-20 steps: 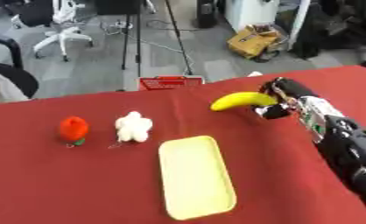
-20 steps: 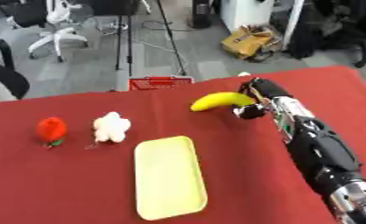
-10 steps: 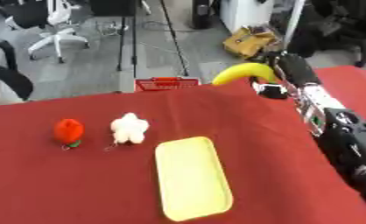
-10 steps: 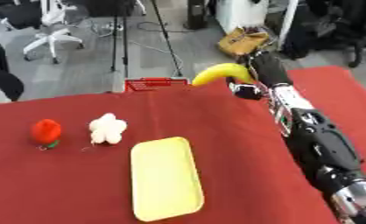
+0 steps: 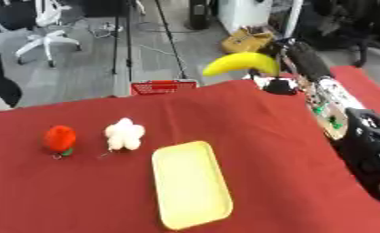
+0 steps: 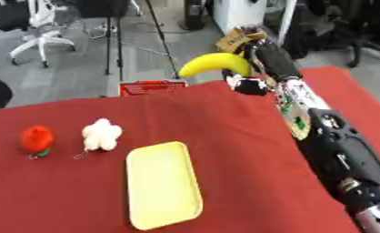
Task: Pick up objects on the table and place them in the box.
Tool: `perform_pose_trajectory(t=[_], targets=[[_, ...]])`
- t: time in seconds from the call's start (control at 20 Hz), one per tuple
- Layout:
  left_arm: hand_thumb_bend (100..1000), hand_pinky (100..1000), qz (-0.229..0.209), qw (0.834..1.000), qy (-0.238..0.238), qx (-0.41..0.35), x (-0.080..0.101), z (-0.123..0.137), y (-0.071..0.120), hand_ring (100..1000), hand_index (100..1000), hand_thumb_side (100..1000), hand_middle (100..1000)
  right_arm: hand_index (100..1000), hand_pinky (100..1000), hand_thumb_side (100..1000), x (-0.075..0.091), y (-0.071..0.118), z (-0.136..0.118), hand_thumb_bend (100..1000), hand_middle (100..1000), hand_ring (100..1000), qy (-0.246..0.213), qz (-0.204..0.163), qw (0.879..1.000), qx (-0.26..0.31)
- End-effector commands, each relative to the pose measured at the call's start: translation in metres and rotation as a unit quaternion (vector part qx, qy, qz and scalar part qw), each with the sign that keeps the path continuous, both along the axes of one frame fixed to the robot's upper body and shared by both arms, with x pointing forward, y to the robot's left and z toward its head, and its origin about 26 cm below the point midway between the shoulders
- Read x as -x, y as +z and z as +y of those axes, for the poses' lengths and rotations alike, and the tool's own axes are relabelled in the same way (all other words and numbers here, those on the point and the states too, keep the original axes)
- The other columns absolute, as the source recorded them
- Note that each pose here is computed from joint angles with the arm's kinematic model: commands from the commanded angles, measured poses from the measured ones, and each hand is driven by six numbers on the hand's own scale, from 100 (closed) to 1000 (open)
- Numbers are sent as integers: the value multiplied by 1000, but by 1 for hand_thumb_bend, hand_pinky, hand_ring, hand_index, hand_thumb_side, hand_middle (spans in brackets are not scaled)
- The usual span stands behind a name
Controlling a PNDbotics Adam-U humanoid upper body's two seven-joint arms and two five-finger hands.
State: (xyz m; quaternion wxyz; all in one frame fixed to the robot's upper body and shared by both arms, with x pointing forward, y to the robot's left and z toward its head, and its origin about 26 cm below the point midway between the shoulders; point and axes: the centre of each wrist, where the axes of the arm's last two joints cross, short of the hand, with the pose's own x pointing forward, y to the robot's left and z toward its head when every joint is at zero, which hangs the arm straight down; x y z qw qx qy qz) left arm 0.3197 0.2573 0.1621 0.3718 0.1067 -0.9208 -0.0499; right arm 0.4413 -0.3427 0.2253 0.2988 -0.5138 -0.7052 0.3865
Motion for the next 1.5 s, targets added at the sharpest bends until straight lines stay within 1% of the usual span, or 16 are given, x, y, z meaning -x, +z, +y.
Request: perform_pose_trajectory(t=[0.05,0.15,0.2,0.35,0.5,0.65,0.85,1.1,1.25,1.45,1.5], targets=[[518,690,-15,1000,8,-7,2,5,8,660,825,927,731,651,319,434,15,22,13,388,503,356,54,-15,998,6],[518,691,-15,1000,9,-7,2,5,8,660,825,926,731,653,321,437,22,22,24,389,504,357,79,-5,997,6],[519,690,-15,1000,8,-7,2,4,8,660,825,926,731,654,324,439,26,16,35,388,505,359,106,9,994,14],[520,691,-14,1000,8,-9,2,4,8,661,825,926,732,658,328,441,36,4,57,386,508,363,159,47,986,28],[521,691,-13,1000,6,-10,2,3,7,661,826,926,732,662,330,440,39,-9,76,381,510,363,193,83,977,45],[521,690,-12,1000,4,-12,2,2,7,661,826,926,732,663,332,439,35,-22,90,381,510,364,213,111,969,54],[521,690,-9,1000,1,-11,2,1,6,660,825,926,732,663,333,434,28,-40,103,384,510,363,229,142,962,54],[521,690,-9,1000,-1,-11,2,1,6,660,825,926,732,669,345,430,18,-70,112,382,514,369,239,185,951,59],[521,689,-8,1000,-3,-9,2,0,5,659,826,927,732,670,349,427,12,-88,110,384,514,371,231,209,948,57],[521,689,-7,1000,-5,-9,1,-1,5,659,825,927,731,680,365,426,4,-113,99,380,520,381,210,246,945,49],[521,689,-7,1000,-5,-8,1,-1,5,658,825,927,731,698,389,433,3,-119,96,373,532,400,205,255,944,50]])
